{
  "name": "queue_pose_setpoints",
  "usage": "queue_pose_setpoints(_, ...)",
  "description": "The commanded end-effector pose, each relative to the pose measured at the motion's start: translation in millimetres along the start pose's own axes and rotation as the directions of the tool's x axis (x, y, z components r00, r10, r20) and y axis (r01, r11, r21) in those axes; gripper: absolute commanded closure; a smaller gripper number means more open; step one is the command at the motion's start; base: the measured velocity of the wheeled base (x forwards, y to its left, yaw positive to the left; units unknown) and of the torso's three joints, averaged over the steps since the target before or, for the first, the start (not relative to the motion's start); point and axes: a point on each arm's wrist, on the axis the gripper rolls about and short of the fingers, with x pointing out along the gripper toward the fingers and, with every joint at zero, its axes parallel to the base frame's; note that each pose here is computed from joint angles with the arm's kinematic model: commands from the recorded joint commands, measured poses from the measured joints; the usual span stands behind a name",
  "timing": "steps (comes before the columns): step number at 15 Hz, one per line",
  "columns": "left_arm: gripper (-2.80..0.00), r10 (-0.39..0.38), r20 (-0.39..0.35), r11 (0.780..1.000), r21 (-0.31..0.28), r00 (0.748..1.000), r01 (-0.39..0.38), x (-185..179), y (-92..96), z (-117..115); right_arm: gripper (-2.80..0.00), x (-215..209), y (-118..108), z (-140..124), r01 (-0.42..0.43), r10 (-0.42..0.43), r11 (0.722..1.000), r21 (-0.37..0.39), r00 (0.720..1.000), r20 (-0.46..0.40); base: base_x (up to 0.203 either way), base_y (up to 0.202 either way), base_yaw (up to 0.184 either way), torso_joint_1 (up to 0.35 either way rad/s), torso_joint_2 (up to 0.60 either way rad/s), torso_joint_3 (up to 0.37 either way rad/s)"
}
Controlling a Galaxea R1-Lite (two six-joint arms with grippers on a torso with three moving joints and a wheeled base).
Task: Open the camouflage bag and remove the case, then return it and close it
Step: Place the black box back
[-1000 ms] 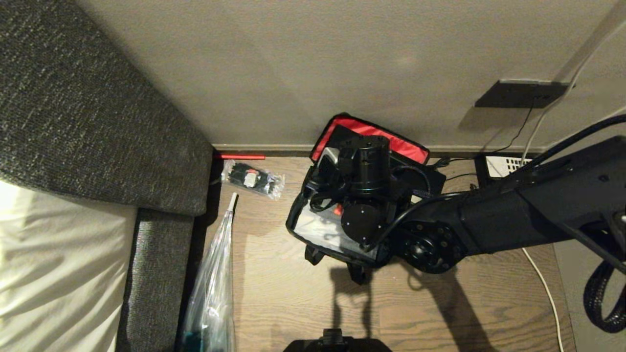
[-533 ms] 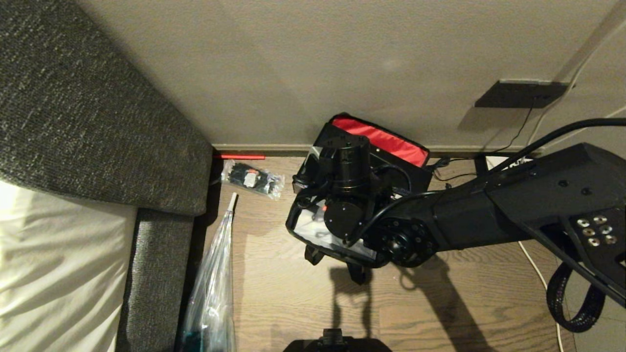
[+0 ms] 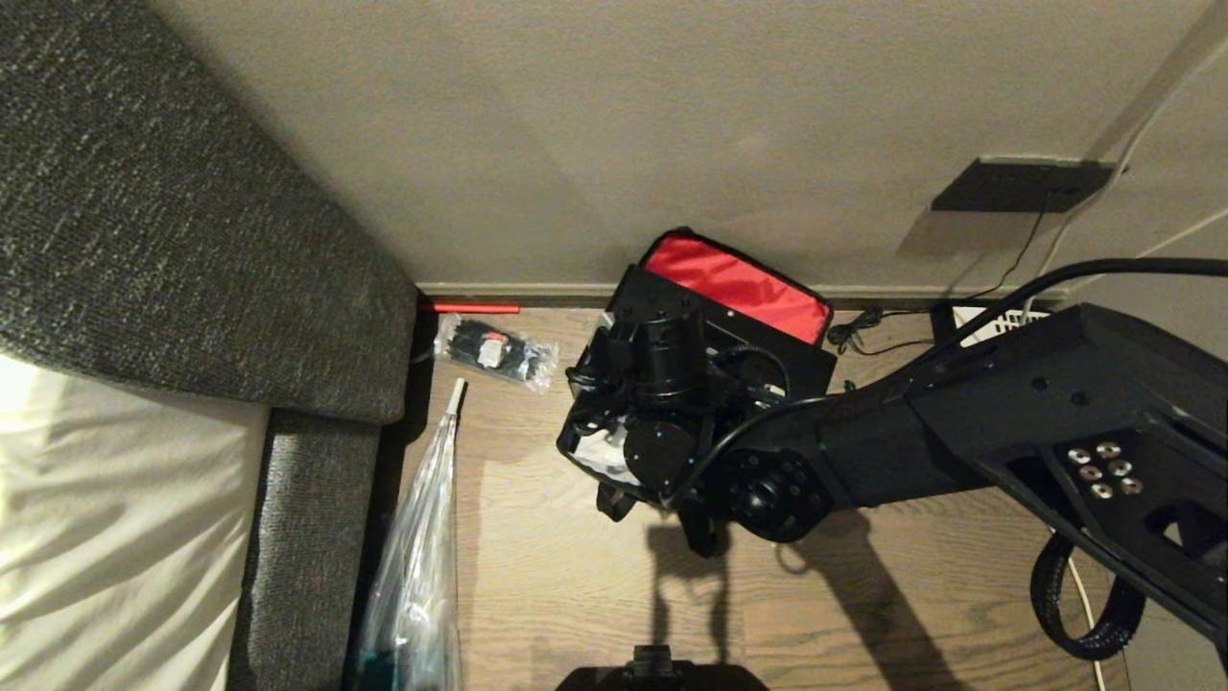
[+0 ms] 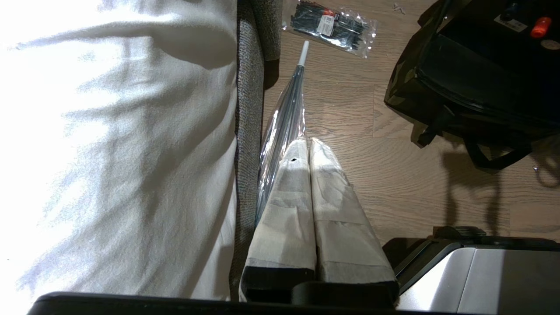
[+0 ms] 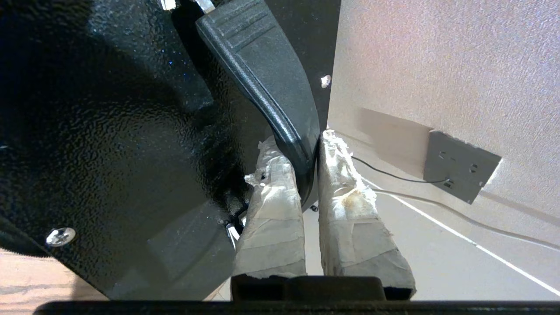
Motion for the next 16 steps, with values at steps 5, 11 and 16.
queue_pose_setpoints(5, 0.00, 0.001, -0.004, 1.000, -0.001, 1.000, -0.001, 0.3, 0.0, 0.1, 0.00, -11.3, 1.6, 1.3, -0.007, 0.007, 1.000, -0.016, 1.000, 0.010, 0.000, 0.000, 0.000, 0.000, 0.00, 0.000)
queue_pose_setpoints(11, 0.00, 0.001, -0.003, 1.000, 0.001, 1.000, -0.001, 0.2, 0.0, 0.1, 0.00, -21.4, -0.7, -3.4, -0.014, 0.014, 0.999, -0.044, 1.000, 0.006, 0.000, 0.000, 0.000, 0.000, 0.00, 0.000)
queue_pose_setpoints(16, 0.00, 0.001, -0.001, 1.000, 0.000, 1.000, -0.001, 0.1, 0.0, 0.1, 0.00, -31.9, 6.6, -3.2, -0.020, 0.020, 0.999, -0.044, 1.000, 0.006, 0.000, 0.000, 0.000, 0.000, 0.00, 0.000)
